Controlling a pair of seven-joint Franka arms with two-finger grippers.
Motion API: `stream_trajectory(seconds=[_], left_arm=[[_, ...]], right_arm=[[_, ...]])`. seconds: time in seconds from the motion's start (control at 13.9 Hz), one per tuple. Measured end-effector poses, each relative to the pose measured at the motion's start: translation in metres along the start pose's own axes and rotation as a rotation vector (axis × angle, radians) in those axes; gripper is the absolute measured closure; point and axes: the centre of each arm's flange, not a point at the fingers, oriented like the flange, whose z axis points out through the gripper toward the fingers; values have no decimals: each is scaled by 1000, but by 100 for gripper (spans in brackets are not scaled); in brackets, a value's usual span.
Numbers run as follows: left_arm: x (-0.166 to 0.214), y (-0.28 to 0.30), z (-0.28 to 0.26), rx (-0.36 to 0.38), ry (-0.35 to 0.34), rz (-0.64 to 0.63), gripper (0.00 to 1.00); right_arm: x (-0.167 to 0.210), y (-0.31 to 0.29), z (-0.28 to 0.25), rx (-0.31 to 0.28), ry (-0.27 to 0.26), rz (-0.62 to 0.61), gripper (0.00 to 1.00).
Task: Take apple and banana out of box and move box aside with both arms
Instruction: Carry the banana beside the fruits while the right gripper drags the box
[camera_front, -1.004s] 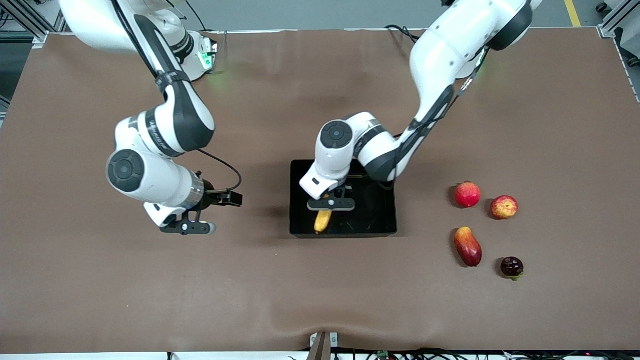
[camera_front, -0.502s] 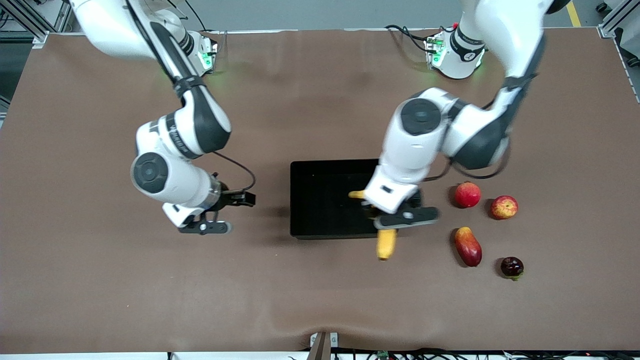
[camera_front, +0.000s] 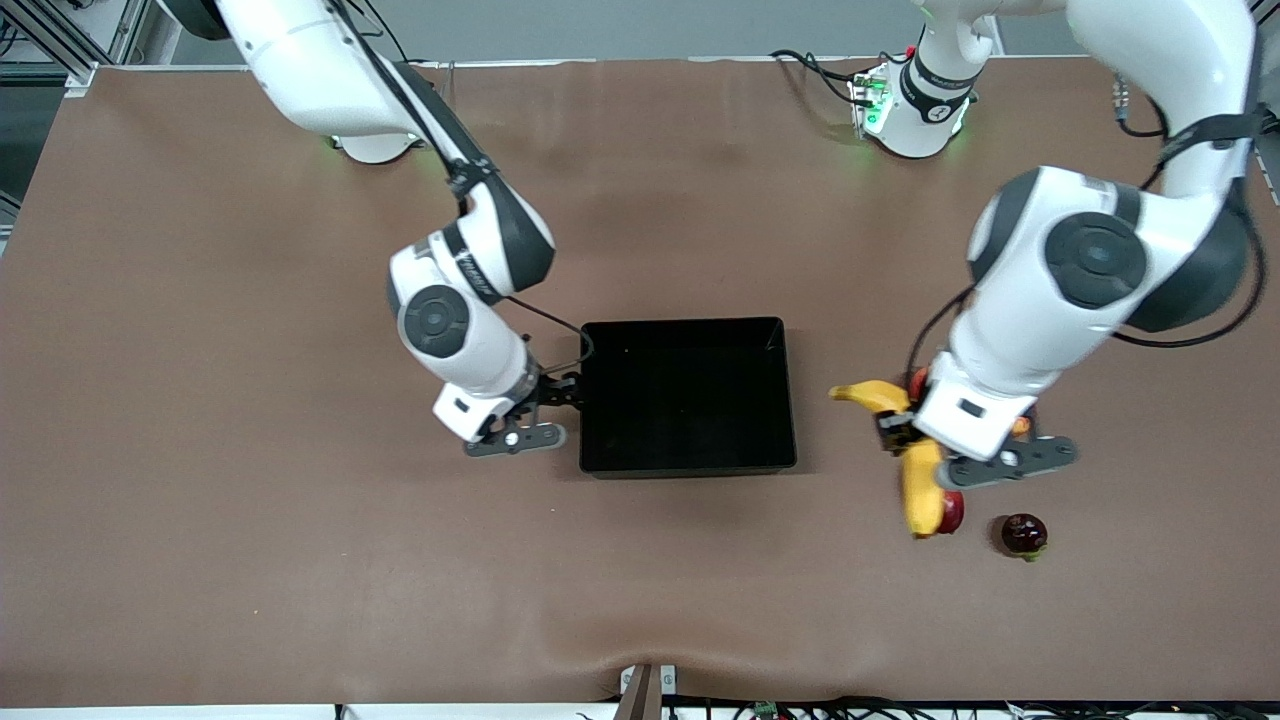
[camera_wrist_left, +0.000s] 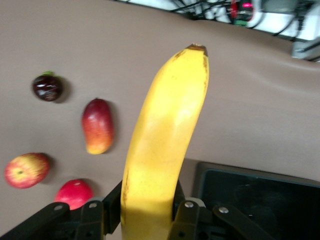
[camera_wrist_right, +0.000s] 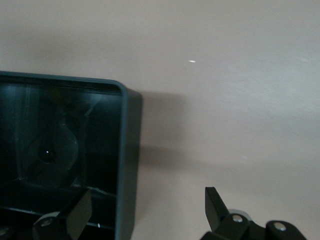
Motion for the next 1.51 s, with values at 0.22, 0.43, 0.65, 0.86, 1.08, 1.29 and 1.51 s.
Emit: stream_trajectory(seconds=[0.22, 0.43, 0.65, 0.86, 1.08, 1.29, 1.51], left_arm=[[8, -36, 5, 37, -42, -4, 62], [8, -77, 16, 73, -81, 3, 62], [3, -131, 29, 107, -131, 39, 62], [-5, -186, 42, 125, -185, 47, 62], [-12, -228, 61, 133, -237, 58, 62], [-17, -260, 77, 124, -266, 97, 62], [-23, -278, 91, 112, -250, 133, 62]], right_arm=[[-8, -22, 25, -4, 11, -6, 0], [-12, -23, 41, -37, 3, -13, 0], [-15, -18, 66, -57, -25, 35, 0], [-21, -22, 89, -65, -37, 63, 0], [-20, -24, 88, -59, -19, 100, 32], [-20, -23, 90, -65, -17, 100, 63], [-18, -21, 89, -72, -10, 102, 96]])
